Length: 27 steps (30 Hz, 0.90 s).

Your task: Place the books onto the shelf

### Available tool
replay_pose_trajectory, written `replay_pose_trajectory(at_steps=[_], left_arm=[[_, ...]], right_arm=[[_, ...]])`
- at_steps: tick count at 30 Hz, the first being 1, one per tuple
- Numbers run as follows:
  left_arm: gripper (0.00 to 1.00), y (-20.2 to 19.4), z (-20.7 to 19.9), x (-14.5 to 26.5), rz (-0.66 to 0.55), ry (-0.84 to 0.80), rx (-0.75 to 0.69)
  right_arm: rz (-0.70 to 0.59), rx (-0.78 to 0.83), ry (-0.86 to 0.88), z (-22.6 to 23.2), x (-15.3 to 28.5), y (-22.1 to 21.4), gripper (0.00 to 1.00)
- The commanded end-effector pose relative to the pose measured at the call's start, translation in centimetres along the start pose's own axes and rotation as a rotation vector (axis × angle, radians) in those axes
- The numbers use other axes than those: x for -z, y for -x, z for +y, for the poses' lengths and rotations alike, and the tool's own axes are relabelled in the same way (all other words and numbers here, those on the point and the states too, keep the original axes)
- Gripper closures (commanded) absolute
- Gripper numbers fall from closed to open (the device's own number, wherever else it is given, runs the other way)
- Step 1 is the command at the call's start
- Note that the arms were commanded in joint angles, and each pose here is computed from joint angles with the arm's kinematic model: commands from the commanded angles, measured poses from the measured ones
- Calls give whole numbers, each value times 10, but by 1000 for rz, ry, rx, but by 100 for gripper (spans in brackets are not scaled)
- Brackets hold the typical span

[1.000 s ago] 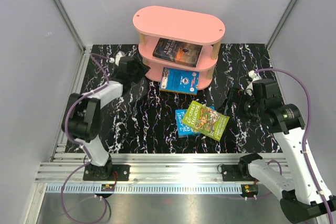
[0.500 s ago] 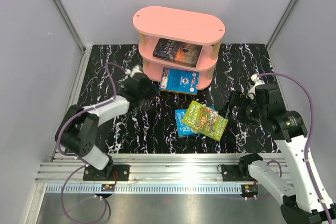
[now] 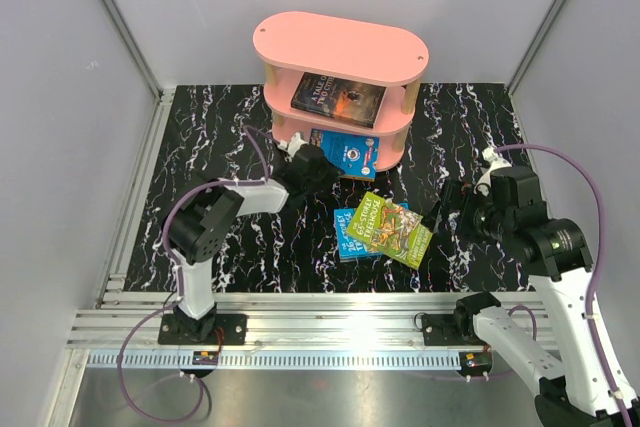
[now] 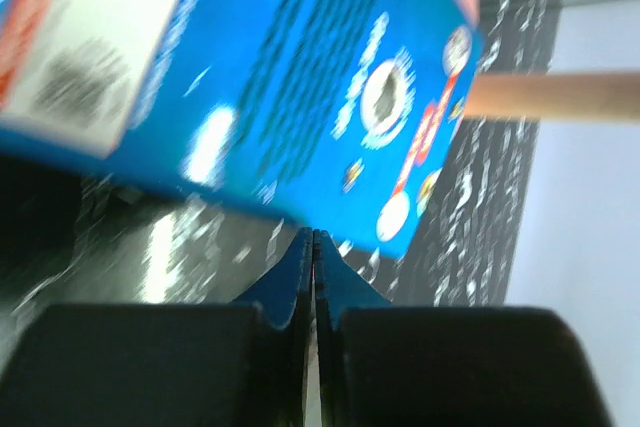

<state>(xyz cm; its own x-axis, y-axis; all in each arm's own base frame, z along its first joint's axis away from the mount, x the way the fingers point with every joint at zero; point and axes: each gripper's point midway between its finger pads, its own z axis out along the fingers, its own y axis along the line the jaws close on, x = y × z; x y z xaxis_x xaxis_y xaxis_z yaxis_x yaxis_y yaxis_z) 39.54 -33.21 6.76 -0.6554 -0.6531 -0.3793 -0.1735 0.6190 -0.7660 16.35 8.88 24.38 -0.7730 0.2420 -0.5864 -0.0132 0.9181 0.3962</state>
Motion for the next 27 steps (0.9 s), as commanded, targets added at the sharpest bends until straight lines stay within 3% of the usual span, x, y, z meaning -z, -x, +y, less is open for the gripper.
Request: replay_pose_trajectory(at_steps=[1,8,20,23,27], left_arm=[[100,13,-17,-15,-65,-6,28],[100,18,-18,-24,-76,29,11],[100,52,-92,35,-124,-236,-59],[100,49,-85,37,-93,-182,-110],[100,30,-47,31,-30,-70,-92]], right_arm=[[-43,41,-31,-4,10,10,0],[-42,61,-64,-9,7,13,0],[-32,65,-74,-10,-4,17,0],[-30,65,-70,-10,-7,16,0],[-36,67,-65,-9,-8,18,0]])
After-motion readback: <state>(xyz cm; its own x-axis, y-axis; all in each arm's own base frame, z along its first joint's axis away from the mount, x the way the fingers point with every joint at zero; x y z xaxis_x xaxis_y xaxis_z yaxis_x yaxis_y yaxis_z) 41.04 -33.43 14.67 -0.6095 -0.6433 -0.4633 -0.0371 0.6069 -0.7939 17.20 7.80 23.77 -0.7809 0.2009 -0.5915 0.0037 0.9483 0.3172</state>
